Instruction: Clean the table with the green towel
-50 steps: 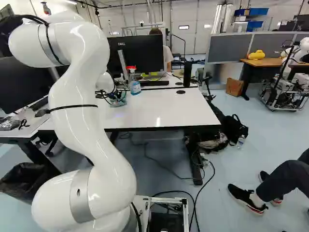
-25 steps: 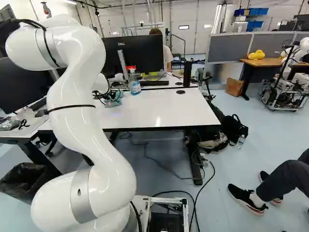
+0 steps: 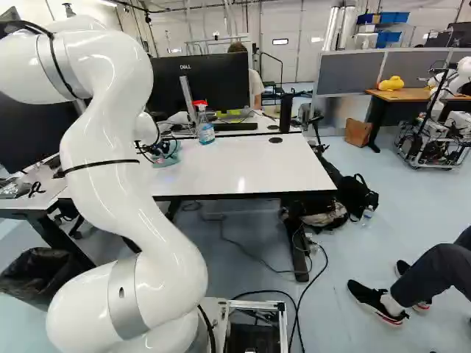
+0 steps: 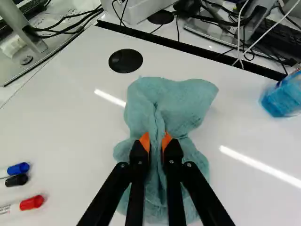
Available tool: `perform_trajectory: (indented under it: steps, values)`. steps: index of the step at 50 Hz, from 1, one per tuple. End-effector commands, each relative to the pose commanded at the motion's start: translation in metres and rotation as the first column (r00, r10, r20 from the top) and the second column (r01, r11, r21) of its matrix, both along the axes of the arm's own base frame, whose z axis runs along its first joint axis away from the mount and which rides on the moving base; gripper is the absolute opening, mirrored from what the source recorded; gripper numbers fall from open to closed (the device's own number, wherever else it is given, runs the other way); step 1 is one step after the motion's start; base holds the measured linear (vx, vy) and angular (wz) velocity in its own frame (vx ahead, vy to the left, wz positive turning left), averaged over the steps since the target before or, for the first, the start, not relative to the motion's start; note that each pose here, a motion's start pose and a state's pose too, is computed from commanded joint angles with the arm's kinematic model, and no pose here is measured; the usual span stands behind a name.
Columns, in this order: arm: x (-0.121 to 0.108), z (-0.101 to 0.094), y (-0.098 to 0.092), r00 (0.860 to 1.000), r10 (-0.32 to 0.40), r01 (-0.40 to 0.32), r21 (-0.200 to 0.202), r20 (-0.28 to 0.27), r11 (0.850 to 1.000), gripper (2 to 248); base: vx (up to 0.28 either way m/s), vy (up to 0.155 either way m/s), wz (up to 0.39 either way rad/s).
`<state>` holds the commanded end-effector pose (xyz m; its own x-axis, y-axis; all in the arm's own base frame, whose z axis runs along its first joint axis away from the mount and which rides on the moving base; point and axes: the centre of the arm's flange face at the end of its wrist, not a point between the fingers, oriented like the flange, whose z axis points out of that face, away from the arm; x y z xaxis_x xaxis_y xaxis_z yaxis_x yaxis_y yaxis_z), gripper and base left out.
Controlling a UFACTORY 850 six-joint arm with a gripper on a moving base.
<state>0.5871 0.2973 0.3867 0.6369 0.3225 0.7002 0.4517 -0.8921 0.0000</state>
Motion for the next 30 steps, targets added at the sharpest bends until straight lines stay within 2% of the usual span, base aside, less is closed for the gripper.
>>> perform_trajectory:
  steps: [25, 30]
  values:
    - [-0.032, 0.004, -0.037, 0.999, -0.030, 0.030, -0.016, -0.031, 0.999, 48, 0.000, 0.000, 0.000]
    - [-0.032, 0.006, -0.037, 0.999, -0.031, 0.031, -0.015, -0.029, 0.999, 48, 0.000, 0.000, 0.000]
